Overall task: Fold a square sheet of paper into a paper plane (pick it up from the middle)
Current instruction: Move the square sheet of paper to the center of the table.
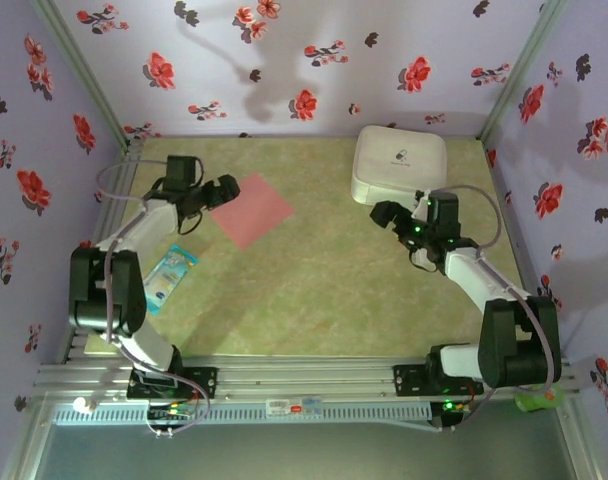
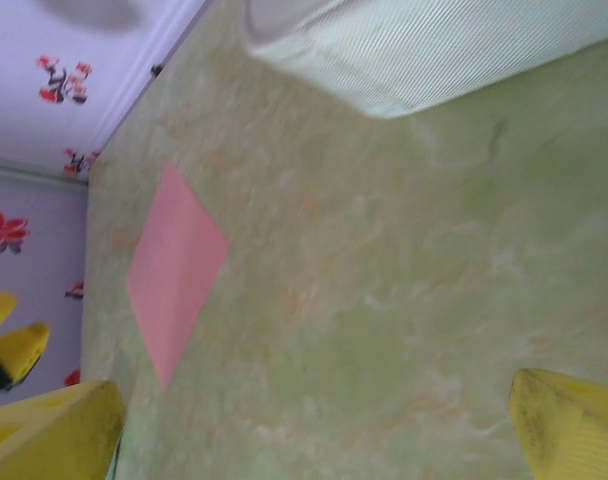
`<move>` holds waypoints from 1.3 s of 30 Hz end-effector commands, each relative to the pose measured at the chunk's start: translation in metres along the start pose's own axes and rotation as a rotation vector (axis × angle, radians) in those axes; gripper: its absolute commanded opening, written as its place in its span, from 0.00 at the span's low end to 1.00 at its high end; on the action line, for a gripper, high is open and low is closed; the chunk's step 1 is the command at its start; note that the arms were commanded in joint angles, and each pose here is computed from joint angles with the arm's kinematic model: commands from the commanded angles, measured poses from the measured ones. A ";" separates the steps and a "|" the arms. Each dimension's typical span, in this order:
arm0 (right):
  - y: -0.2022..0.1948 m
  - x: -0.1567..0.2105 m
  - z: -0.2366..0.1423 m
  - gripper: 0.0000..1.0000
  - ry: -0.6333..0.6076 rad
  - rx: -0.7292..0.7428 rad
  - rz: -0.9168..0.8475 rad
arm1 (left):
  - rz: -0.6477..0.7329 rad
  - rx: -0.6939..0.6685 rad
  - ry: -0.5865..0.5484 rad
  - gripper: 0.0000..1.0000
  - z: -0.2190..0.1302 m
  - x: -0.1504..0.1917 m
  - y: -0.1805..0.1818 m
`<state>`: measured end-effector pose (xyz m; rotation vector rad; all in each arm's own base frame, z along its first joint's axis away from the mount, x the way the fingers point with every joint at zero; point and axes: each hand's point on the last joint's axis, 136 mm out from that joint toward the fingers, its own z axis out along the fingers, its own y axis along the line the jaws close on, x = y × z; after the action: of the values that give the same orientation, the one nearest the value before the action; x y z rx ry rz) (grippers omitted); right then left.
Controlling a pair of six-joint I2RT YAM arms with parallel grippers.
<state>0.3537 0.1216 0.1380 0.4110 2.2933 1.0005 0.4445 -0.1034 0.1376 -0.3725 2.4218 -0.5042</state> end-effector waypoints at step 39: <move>0.010 0.012 0.023 0.99 0.100 0.024 0.062 | 0.224 -0.071 0.493 1.00 0.099 0.155 -0.059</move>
<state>0.3559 0.1464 0.1280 0.4226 2.3925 1.0528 0.4386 -0.2298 0.0338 -0.1034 2.8005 -0.4494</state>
